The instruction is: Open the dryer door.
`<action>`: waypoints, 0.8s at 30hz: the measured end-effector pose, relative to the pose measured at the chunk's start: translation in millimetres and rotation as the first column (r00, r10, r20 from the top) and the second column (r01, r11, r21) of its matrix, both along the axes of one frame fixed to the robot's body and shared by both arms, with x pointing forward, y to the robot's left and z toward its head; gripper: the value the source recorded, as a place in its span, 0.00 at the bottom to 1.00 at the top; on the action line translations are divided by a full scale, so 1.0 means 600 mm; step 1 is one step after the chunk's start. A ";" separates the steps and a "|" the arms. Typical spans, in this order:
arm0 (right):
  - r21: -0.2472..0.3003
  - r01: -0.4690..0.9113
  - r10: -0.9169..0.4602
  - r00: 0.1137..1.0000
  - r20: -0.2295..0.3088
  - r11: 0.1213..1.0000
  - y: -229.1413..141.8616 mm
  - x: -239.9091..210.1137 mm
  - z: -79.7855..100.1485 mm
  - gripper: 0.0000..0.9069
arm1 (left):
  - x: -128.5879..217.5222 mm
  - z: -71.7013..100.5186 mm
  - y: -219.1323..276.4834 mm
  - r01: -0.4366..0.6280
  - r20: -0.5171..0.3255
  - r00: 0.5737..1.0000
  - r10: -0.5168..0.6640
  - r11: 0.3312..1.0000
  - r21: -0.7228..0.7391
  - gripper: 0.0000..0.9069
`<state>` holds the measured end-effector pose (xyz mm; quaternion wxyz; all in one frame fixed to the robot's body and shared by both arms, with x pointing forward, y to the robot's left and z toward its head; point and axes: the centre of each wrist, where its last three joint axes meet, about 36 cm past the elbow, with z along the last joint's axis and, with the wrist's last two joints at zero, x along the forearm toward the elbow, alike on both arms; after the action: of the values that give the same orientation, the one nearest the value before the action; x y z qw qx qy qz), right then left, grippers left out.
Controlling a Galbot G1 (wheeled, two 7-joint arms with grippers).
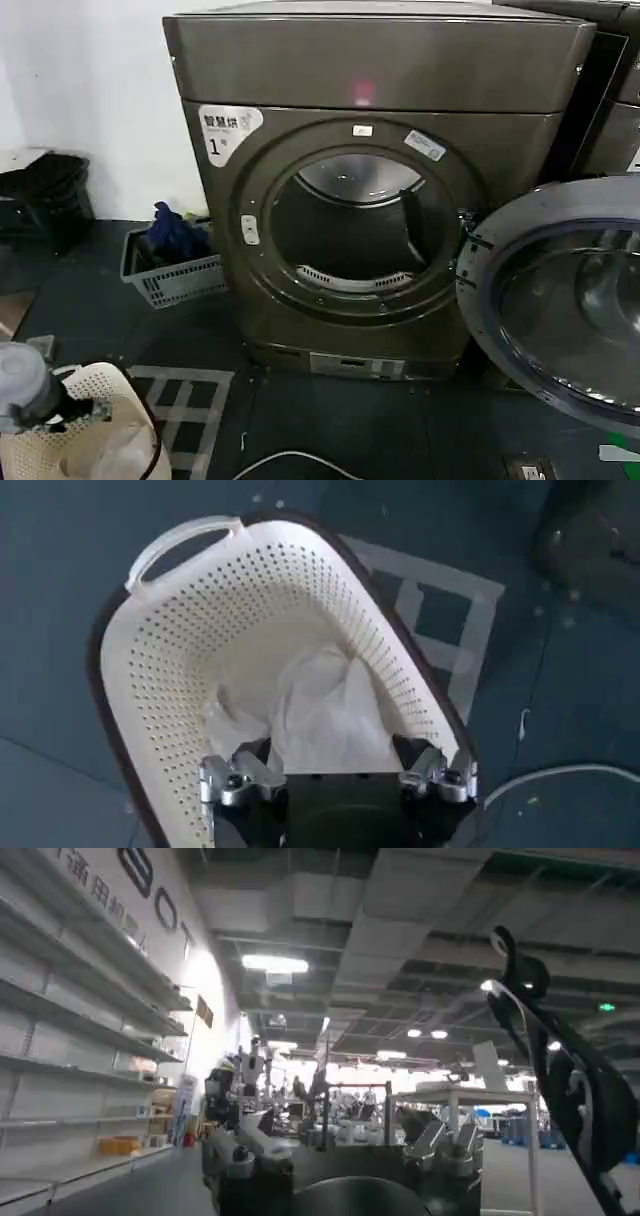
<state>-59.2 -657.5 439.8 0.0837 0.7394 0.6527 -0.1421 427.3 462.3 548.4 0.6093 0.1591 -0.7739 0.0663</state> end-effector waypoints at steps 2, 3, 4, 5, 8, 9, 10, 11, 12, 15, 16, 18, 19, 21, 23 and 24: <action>-0.002 0.004 -0.004 1.000 -0.001 1.000 -0.001 -0.004 0.001 1.00 | -0.001 -0.002 0.000 -0.001 -0.003 1.000 0.001 1.000 0.001 1.00; -0.002 0.004 -0.004 1.000 -0.001 1.000 -0.002 -0.005 0.002 1.00 | -0.001 -0.003 0.001 0.001 -0.003 1.000 -0.001 1.000 0.005 1.00; -0.002 0.005 -0.005 1.000 -0.001 1.000 -0.003 -0.006 0.002 1.00 | -0.001 -0.003 0.001 0.002 -0.002 1.000 -0.002 1.000 0.011 1.00; -0.004 0.005 -0.005 1.000 0.000 1.000 -0.003 -0.006 0.002 1.00 | -0.001 -0.004 0.001 0.003 -0.003 1.000 -0.003 1.000 0.012 1.00; -0.012 0.006 -0.006 1.000 0.004 1.000 -0.003 -0.006 0.004 1.00 | -0.001 -0.004 0.001 0.002 -0.004 1.000 -0.002 1.000 0.008 1.00; -0.014 0.006 -0.006 1.000 0.004 1.000 -0.002 -0.006 0.005 1.00 | -0.001 -0.003 0.001 0.001 -0.003 1.000 -0.001 1.000 0.008 1.00; -0.013 0.006 -0.006 1.000 0.005 1.000 -0.002 -0.006 0.005 1.00 | -0.001 -0.003 0.002 0.000 -0.004 1.000 0.000 1.000 0.008 1.00; -0.012 0.006 -0.006 1.000 0.004 1.000 -0.002 -0.006 0.005 1.00 | -0.001 -0.003 0.003 -0.002 -0.004 1.000 0.002 1.000 0.009 1.00; -0.011 0.006 -0.006 1.000 0.004 1.000 -0.002 -0.006 0.005 1.00 | 0.000 -0.003 0.003 -0.003 -0.004 1.000 0.003 1.000 0.009 1.00; -0.010 0.004 -0.004 1.000 0.003 1.000 -0.002 -0.006 0.005 1.00 | 0.000 -0.003 0.002 -0.002 -0.001 1.000 0.002 1.000 0.006 1.00; -0.010 0.003 -0.003 1.000 0.003 1.000 -0.002 -0.006 0.005 1.00 | 0.000 -0.003 0.001 -0.001 -0.001 1.000 0.001 1.000 0.005 1.00; -0.010 0.003 -0.003 1.000 0.004 1.000 -0.002 -0.006 0.004 1.00 | 0.000 -0.002 0.000 0.001 0.000 1.000 -0.001 1.000 0.005 1.00; -0.009 0.001 -0.001 1.000 0.003 1.000 -0.002 -0.005 0.004 1.00 | 0.000 -0.002 0.000 0.002 0.001 1.000 -0.002 1.000 0.006 1.00; -0.009 -0.002 0.002 1.000 0.001 1.000 -0.001 -0.003 0.002 1.00 | -0.001 -0.003 0.000 0.003 0.001 1.000 -0.003 1.000 0.009 1.00; -0.008 -0.005 0.005 1.000 0.001 1.000 -0.001 -0.001 0.001 1.00 | -0.001 -0.005 0.002 0.001 -0.001 1.000 -0.001 1.000 0.012 1.00; -0.008 -0.007 0.007 1.000 0.000 1.000 -0.001 -0.001 0.000 1.00 | -0.001 -0.006 0.002 0.001 0.000 1.000 -0.001 1.000 0.015 1.00</action>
<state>-59.6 -658.0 440.1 0.0871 0.7370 0.6546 -0.1441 426.8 463.6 544.8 0.6080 0.1634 -0.7746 0.0603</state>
